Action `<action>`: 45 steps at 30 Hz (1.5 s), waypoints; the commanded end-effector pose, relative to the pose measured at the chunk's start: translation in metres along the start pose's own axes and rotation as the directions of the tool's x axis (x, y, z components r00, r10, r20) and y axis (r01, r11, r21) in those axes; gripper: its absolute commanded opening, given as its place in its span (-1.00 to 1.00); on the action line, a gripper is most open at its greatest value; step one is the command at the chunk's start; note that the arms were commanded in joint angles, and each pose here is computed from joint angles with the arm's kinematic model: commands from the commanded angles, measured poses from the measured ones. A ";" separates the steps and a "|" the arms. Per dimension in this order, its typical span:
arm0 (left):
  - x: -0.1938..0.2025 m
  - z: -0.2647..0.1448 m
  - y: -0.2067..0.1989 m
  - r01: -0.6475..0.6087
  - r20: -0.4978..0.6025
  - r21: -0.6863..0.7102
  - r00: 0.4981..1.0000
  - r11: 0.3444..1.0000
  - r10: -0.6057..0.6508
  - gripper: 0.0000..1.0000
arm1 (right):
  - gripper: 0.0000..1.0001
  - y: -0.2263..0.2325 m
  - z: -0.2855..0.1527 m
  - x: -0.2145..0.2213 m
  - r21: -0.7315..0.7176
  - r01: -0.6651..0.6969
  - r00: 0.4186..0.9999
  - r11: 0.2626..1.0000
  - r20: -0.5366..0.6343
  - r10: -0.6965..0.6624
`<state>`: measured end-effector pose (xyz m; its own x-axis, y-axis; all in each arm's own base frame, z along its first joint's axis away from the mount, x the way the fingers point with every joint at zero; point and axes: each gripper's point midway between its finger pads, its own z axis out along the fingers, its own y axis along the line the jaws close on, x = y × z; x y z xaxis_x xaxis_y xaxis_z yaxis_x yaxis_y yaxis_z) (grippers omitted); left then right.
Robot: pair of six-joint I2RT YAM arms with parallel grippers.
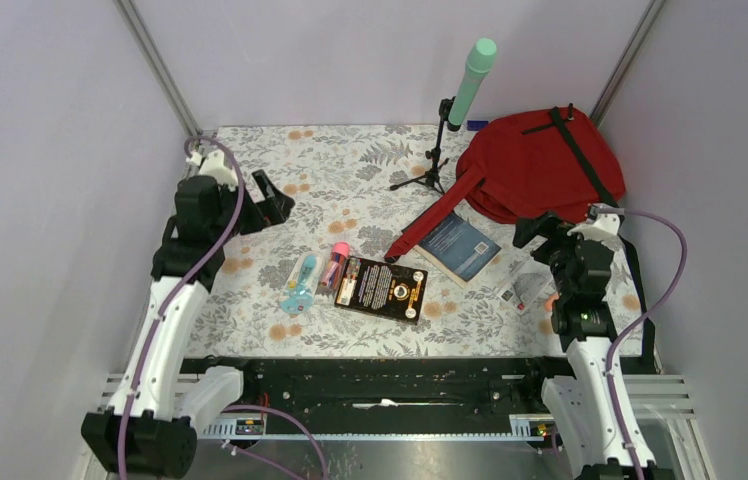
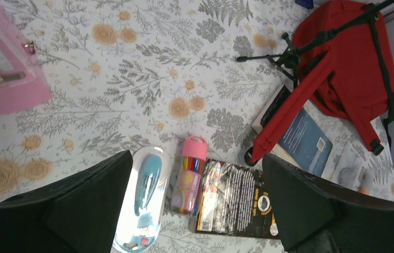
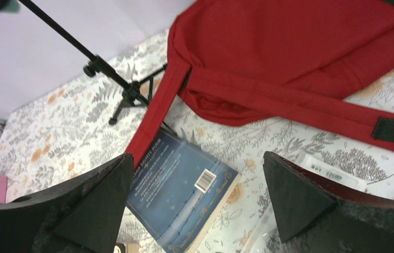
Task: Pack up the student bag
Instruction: Unzip the student bag at the center of the board.
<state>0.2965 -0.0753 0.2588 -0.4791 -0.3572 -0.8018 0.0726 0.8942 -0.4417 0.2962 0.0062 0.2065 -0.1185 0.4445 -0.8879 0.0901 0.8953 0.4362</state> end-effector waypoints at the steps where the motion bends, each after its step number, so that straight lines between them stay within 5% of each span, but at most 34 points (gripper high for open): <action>1: -0.046 -0.001 -0.027 -0.003 0.079 0.056 0.997 0.998 -0.002 0.97 | 1.00 0.008 0.006 0.000 -0.016 0.023 0.997 1.000 -0.073 -0.024; 8: -0.038 0.002 -0.002 -0.042 0.085 -0.049 0.995 0.998 0.046 0.98 | 1.00 -0.004 0.019 0.029 0.073 0.092 0.959 0.993 -0.273 -0.069; 17: -0.022 0.006 0.022 -0.066 0.004 -0.158 0.998 0.985 0.068 0.98 | 0.89 0.040 0.069 0.075 0.057 0.304 0.865 0.951 -0.435 -0.250; 31: -0.019 0.009 0.024 -0.025 -0.014 -0.124 1.000 0.992 0.024 0.97 | 0.79 0.097 0.150 0.135 0.144 -0.154 0.916 0.978 -0.351 0.195; 45: -0.014 0.012 0.014 -0.005 -0.050 -0.051 0.999 0.999 0.002 0.97 | 0.77 0.082 0.198 0.160 0.338 -0.154 0.896 0.929 -0.349 0.275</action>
<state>0.3092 -0.0554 0.2402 -0.5571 -0.3358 -0.7595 -0.0210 0.9200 -0.3914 0.4692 0.1523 0.0736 -0.4690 0.6095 -0.6392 0.3534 0.7927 0.4967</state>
